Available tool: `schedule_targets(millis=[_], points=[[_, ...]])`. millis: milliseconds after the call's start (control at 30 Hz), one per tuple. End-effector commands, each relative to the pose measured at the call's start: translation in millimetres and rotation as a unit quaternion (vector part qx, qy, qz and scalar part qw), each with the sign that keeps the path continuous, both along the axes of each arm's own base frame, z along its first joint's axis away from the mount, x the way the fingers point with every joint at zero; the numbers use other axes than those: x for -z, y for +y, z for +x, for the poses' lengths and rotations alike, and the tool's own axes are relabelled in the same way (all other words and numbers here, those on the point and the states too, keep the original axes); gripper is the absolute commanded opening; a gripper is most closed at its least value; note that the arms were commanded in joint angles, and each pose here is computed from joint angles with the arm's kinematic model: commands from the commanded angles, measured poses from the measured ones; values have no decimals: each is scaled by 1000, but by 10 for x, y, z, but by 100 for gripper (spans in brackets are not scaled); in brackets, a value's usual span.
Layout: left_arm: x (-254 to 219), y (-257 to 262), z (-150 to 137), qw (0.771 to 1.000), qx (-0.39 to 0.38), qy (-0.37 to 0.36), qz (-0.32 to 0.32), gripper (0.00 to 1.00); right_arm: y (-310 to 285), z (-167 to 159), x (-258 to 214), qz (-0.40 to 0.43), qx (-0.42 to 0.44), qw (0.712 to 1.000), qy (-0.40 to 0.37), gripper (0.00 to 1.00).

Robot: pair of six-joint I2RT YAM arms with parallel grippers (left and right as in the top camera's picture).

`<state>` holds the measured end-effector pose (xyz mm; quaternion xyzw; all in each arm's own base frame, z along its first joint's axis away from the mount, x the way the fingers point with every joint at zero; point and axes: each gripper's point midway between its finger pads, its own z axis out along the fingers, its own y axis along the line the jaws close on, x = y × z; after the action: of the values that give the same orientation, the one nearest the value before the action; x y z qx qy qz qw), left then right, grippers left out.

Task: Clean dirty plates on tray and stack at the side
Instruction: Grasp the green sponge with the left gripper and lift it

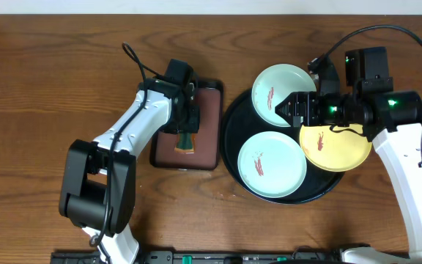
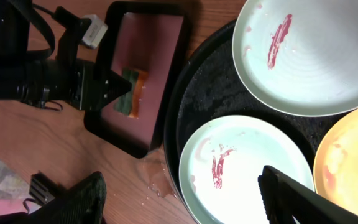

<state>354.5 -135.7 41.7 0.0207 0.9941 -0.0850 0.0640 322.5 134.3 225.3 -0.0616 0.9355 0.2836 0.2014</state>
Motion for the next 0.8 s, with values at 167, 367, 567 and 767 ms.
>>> schedule_targets(millis=[167, 367, 567, 767], points=[[447, 103, -138, 999, -3, 30, 24, 19, 48, 1, -83, 5, -3, 1000, -8, 78], [348, -53, -86, 999, 26, 22, -15, 7, 48, 0, -83, 5, -3, 1000, -8, 77], [-95, -117, 142, 999, 23, -27, -30, 11, 48, 1, -83, 5, -3, 1000, -8, 77], [-134, -109, 77, 999, 24, -18, -27, 46, 44, 4, -82, 4, -2, 1000, -9, 77]])
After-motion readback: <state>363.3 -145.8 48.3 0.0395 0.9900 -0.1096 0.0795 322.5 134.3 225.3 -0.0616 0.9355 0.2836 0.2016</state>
